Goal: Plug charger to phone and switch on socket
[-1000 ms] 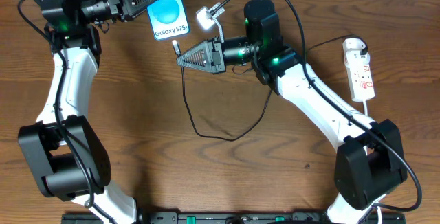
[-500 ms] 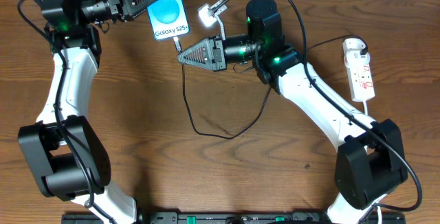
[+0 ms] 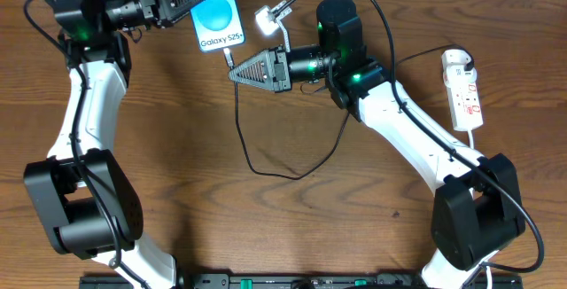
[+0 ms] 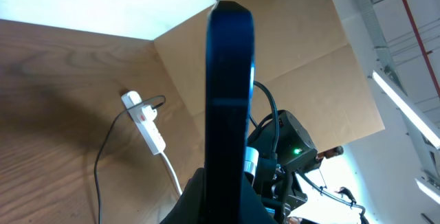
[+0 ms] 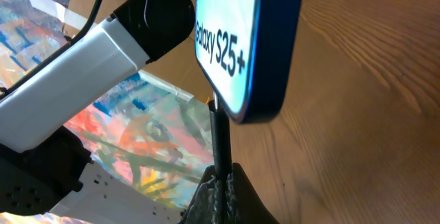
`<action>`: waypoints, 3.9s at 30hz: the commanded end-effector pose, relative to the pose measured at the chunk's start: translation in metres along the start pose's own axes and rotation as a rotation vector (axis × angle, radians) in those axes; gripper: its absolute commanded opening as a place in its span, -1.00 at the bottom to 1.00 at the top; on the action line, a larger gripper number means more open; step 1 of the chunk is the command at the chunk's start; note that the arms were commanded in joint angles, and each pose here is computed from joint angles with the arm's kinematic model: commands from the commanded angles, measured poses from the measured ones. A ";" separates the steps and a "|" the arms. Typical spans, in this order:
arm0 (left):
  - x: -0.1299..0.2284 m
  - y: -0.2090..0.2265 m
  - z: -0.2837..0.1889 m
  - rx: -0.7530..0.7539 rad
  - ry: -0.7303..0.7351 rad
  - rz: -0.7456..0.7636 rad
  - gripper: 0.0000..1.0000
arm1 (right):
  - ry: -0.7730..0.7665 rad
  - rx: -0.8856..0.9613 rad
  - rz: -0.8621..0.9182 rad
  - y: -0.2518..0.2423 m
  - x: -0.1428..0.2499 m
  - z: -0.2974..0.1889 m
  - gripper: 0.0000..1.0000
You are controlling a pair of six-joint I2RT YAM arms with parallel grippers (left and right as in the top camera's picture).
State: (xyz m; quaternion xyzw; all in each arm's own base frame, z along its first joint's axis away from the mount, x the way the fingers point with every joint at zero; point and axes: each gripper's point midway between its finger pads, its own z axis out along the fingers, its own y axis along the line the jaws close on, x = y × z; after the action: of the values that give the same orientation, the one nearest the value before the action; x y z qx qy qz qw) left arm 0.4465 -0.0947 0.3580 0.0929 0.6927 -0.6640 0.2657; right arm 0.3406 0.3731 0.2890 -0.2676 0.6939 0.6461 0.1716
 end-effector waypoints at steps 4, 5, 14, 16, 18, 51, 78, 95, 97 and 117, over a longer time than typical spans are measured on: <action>0.004 -0.011 0.005 0.011 0.022 0.034 -0.85 | -0.004 0.003 0.009 -0.001 -0.002 -0.001 -0.98; 0.004 -0.011 0.005 0.011 0.023 0.034 -0.86 | -0.005 0.004 0.010 -0.002 -0.002 -0.001 -0.98; 0.005 -0.011 0.005 0.012 0.030 0.034 -0.85 | -0.019 0.010 0.011 -0.002 -0.005 -0.001 -0.98; 0.005 -0.011 0.005 0.012 0.029 0.035 -0.86 | -0.022 0.008 0.006 -0.001 -0.006 -0.001 -0.98; 0.005 -0.011 0.005 0.012 0.030 0.035 -0.86 | -0.025 0.005 0.005 0.000 -0.007 -0.001 -0.98; 0.005 -0.011 0.005 0.012 0.030 0.035 -0.86 | -0.050 0.009 -0.010 0.001 -0.014 -0.002 -0.98; 0.015 -0.015 0.023 0.035 0.072 0.007 -0.86 | -0.141 0.053 -0.059 -0.007 -0.036 -0.017 -0.98; 0.018 -0.002 0.016 0.023 0.056 -0.024 -0.86 | -0.088 0.007 -0.051 -0.002 -0.028 -0.022 -0.86; 0.016 -0.002 0.013 0.019 0.049 -0.024 -0.85 | -0.077 0.015 -0.040 -0.005 -0.024 -0.022 -0.70; 0.032 0.028 0.008 0.011 0.043 0.034 -0.86 | 0.055 0.301 0.118 -0.082 0.036 -0.058 0.27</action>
State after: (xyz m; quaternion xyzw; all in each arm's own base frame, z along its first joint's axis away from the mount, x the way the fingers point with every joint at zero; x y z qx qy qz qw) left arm 0.4391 -0.1081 0.3292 0.1024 0.6948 -0.6681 0.2459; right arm 0.3532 0.3269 0.2290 -0.1895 0.7786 0.5887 0.1061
